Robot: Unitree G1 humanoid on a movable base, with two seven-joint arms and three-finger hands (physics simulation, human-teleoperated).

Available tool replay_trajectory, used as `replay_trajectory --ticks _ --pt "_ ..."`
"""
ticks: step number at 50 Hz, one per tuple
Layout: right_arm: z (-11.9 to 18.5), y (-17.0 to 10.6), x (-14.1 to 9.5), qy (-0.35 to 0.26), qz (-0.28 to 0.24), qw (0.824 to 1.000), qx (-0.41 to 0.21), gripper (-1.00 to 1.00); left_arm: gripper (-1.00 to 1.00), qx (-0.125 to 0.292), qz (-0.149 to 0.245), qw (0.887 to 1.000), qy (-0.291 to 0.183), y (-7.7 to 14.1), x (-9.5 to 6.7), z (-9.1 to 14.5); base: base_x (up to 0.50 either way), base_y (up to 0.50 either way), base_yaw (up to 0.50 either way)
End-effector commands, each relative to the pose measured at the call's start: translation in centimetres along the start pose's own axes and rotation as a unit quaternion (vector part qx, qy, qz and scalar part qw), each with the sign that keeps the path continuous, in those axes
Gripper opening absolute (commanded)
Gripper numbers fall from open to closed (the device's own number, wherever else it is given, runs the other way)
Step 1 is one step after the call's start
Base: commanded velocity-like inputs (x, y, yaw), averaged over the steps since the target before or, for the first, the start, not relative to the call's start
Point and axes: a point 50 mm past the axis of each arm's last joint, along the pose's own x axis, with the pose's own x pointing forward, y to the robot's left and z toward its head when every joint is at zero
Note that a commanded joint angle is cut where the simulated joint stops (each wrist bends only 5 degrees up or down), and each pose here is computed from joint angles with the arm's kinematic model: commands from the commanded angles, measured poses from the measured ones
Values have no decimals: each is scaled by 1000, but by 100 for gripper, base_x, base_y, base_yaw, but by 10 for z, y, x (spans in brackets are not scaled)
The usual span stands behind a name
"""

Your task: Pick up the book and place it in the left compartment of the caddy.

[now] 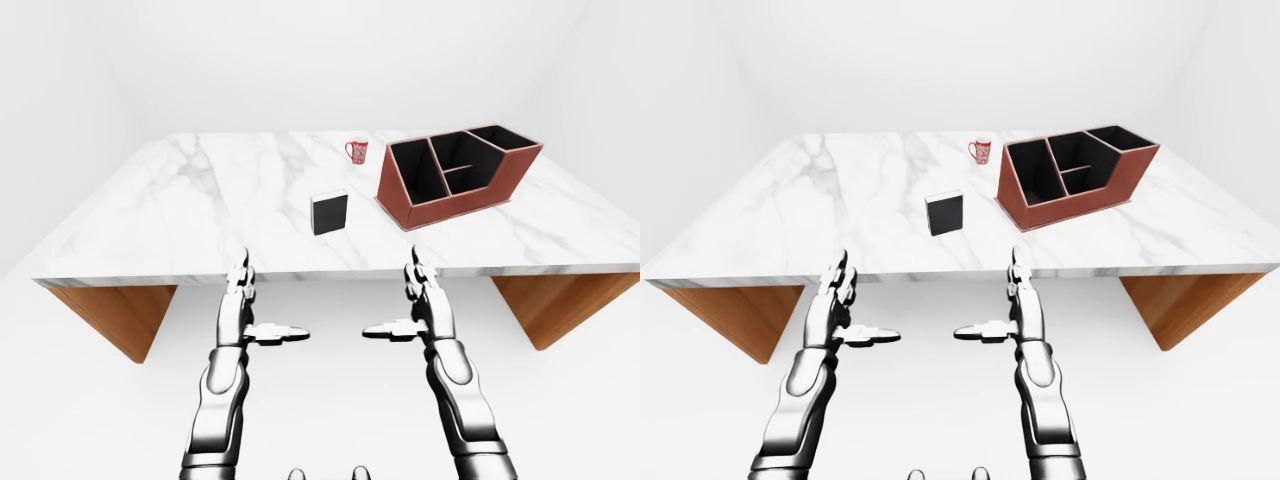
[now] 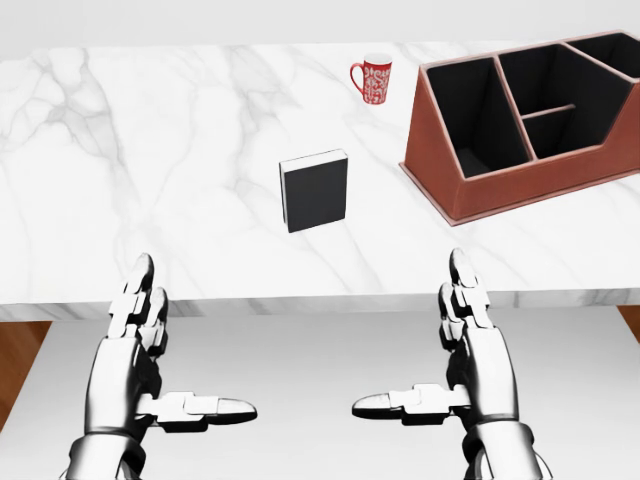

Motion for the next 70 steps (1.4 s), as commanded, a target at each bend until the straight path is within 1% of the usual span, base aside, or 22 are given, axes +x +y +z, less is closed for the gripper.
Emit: replay_trajectory --ticks 1,5,7,11,16,20,21,29,30,32,34,40,46,48,50,51,54,56,60,64,67,70 --pt "0 -7 0 -5 3 1000 7 100 100 4 -9 1000 -24 6 -1 3 0 0 0" --pt "1 -7 -1 -7 1 1000 1 100 100 9 -8 999 -32 5 -3 8 0 0 0" --pt "4 -6 -1 -14 2 1000 -1 100 100 13 -6 1000 -22 5 -2 2 0 0 0" --pt "4 -7 -1 -16 1 1000 3 100 100 18 -5 999 -32 5 -2 6 0 0 0" --pt "5 -7 -2 -19 0 1000 3 100 100 24 -3 999 -24 4 -4 3 0 0 0" --pt "10 -12 -3 -33 -16 999 7 100 100 30 1 999 -30 5 -5 5 0 0 0" --pt "12 -13 -3 -37 -20 999 11 100 100 34 7 999 -34 6 -5 7 0 0 0" --pt "28 -20 -7 -65 -32 997 13 100 100 27 0 999 -32 6 -6 6 0 0 0" --pt "30 -21 -7 -69 -33 997 12 100 100 27 -1 999 -44 6 -8 12 0 0 0" --pt "33 -24 -7 -73 -38 996 12 100 100 32 1 999 -35 6 -8 8 0 0 0" --pt "35 -25 -7 -77 -41 996 4 100 100 26 -6 999 -39 6 -10 9 0 0 0" --pt "48 -33 -9 -96 -51 994 -6 100 100 35 -4 998 -51 6 -12 15 0 0 0" --pt "61 -42 -11 -111 -59 992 -5 100 100 38 -5 998 -45 6 -13 13 0 0 0" --pt "73 -47 -13 -126 -66 990 -5 100 100 40 -5 998 -51 5 -14 16 0 0 0" --pt "76 -50 -14 -133 -69 989 -7 100 100 40 -6 998 -45 5 -13 13 0 0 0" --pt "86 -54 -16 -154 -73 985 -12 100 100 42 -6 998 -43 5 -13 12 0 0 0" --pt "90 -61 -15 -162 -81 983 -14 100 100 47 -7 998 -42 4 -14 11 0 0 0" --pt "94 -67 -17 -170 -92 981 -13 100 100 60 -1 997 -48 4 -17 14 0 0 0" --pt "106 -76 -21 -196 -102 975 -16 100 100 55 -5 997 -56 3 -18 18 0 0 0" --pt "113 -86 -22 -211 -114 971 0 100 100 50 -8 997 -63 2 -19 21 0 0 0" --pt "126 -90 -29 -238 -121 964 -5 100 100 51 -9 996 -67 2 -20 23 0 0 0" --pt "128 -97 -30 -243 -130 961 -3 100 100 51 -9 997 -66 2 -19 22 0 0 0"
